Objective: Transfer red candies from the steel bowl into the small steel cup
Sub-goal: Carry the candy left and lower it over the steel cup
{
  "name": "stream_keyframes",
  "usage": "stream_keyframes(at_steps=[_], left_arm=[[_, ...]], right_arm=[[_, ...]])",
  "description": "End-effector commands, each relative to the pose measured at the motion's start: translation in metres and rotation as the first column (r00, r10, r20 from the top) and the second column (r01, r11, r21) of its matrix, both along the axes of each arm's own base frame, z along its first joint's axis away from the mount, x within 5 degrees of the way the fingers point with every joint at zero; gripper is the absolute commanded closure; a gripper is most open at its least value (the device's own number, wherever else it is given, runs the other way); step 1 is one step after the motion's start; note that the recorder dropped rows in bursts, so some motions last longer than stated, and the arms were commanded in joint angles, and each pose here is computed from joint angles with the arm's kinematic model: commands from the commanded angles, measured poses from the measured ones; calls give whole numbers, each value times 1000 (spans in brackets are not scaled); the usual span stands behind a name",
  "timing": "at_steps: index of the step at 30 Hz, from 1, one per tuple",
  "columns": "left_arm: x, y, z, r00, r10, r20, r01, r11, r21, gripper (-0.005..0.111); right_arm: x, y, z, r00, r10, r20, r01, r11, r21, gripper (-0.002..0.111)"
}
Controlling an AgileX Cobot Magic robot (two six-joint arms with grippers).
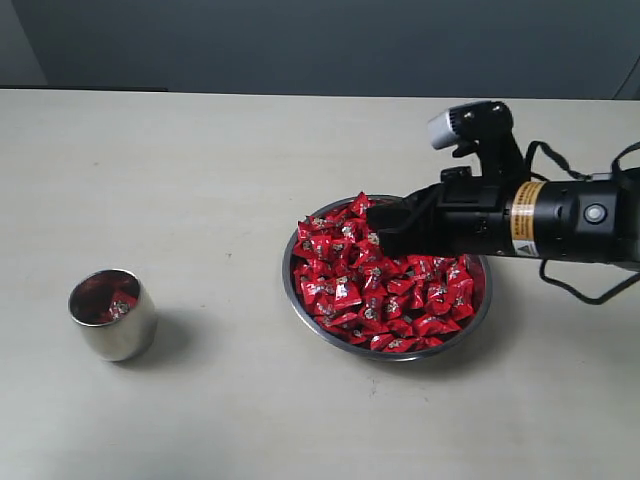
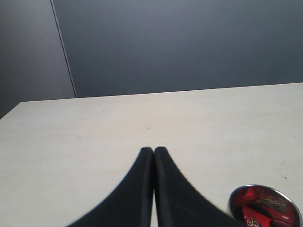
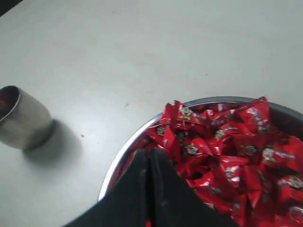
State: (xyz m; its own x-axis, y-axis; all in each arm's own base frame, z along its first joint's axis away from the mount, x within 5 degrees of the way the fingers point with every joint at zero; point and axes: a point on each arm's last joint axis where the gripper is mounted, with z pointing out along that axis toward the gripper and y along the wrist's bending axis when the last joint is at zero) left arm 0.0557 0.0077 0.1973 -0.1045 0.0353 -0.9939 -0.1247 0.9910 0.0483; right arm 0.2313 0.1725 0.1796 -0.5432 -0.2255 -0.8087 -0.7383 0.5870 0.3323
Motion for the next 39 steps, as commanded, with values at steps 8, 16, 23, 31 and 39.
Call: stream_keyframes(at_steps=[8,16,23,31,39], left_arm=[[0,0,-1,1000,0,6,0,1000,1,106],[0,0,-1,1000,0,6,0,1000,1,106],[0,0,-1,1000,0,7,0,1000,1,106],[0,0,-1,1000,0,7,0,1000,1,106],[0,0,-1,1000,0,7,0,1000,1,106]], right_arm=[[16,54,-4,976,213,37,-216,968,129,109],[13,123,1,935,347,72,-354,926,130,109],[7,170,-7,877,477,58,-480,870,108,109],[-2,207,-7,831,552,72,-557,822,117,109],[-12,220,-8,795,604,58,-607,790,81,109]])
